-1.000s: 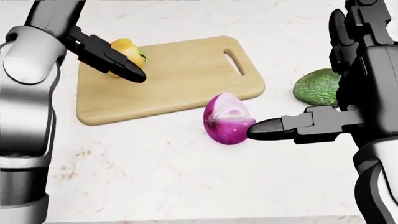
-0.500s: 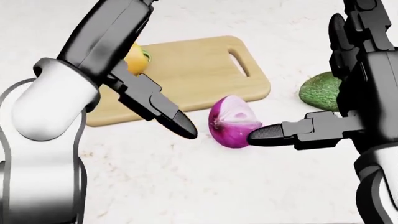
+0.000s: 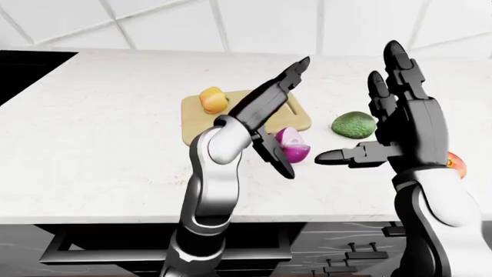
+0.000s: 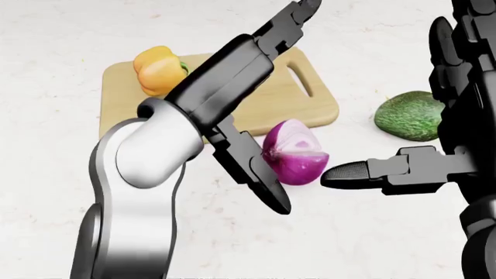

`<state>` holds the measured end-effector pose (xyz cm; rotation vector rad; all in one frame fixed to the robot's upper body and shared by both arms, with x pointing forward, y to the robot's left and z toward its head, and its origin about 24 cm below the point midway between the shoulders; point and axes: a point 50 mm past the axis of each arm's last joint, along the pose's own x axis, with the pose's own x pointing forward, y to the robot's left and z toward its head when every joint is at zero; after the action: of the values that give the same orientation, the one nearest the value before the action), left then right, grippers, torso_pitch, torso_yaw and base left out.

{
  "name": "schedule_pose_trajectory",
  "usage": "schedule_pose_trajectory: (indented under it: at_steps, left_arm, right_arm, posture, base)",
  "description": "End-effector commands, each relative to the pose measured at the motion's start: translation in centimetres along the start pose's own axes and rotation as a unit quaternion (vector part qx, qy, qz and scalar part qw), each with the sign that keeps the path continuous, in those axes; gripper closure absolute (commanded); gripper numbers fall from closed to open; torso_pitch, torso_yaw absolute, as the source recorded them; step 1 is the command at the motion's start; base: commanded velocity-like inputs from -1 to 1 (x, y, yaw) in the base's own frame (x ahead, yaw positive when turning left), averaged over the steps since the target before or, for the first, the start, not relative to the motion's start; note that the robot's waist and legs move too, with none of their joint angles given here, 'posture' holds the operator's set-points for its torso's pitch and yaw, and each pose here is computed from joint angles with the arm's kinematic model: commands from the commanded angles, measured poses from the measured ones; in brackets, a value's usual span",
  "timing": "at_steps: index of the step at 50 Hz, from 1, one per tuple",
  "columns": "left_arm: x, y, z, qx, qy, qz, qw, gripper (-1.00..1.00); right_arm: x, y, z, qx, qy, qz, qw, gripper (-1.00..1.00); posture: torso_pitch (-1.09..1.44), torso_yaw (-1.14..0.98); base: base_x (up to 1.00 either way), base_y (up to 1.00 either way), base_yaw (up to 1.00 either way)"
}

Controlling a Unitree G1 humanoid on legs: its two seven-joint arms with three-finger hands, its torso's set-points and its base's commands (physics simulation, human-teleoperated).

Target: Place the avocado, onion, tomato and bell pepper on the cutting board.

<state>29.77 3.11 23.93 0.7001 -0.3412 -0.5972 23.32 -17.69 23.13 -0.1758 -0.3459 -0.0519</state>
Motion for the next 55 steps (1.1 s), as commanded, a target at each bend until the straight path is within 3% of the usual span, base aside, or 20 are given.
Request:
schedule_pose_trajectory:
  at_steps: [1, 20, 25, 26, 54, 55]
  left_arm:
    - [-0.2, 0.9, 1.3, 0.023, -0.032, 0.027, 0.9989, -1.00]
    - [1.0, 0.0, -0.5, 0.023, -0.011, 0.008, 0.9996, -1.00]
    - [1.0, -0.4, -0.7, 0.024, -0.010, 0.001, 0.9997, -0.88]
    - [1.0, -0.4, -0.7, 0.024, -0.010, 0.002, 0.9997, -0.76]
    - [1.2, -1.2, -1.4, 0.030, -0.004, -0.012, 0.9995, -0.29]
    - [1.2, -1.1, -1.4, 0.031, -0.004, -0.010, 0.9995, -0.19]
  right_arm:
    - [0.0, -0.1, 1.1, -0.005, -0.035, -0.005, 0.9994, -1.00]
    - [-0.2, -0.2, 0.8, -0.005, -0.031, -0.005, 0.9995, -1.00]
    - [-0.2, -0.2, 0.7, -0.004, -0.030, -0.006, 0.9995, -1.00]
    - [-0.3, -0.1, 0.7, -0.004, -0.030, -0.005, 0.9995, -1.00]
    - [-0.3, -0.2, 0.7, -0.006, -0.030, -0.006, 0.9995, -1.00]
    - [-0.3, -0.2, 0.8, -0.007, -0.029, -0.005, 0.9995, -1.00]
  posture:
    - [0.00, 0.00]
    - [0.00, 0.00]
    - [0.00, 0.00]
    - [0.00, 0.00]
    - [0.00, 0.00]
    - [0.00, 0.00]
  base:
    - [0.00, 0.00, 0.00]
    - [0.00, 0.00, 0.00]
    - [0.00, 0.00, 0.00]
    - [0.00, 0.00, 0.00]
    - [0.00, 0.00, 0.00]
    - [0.00, 0.00, 0.00]
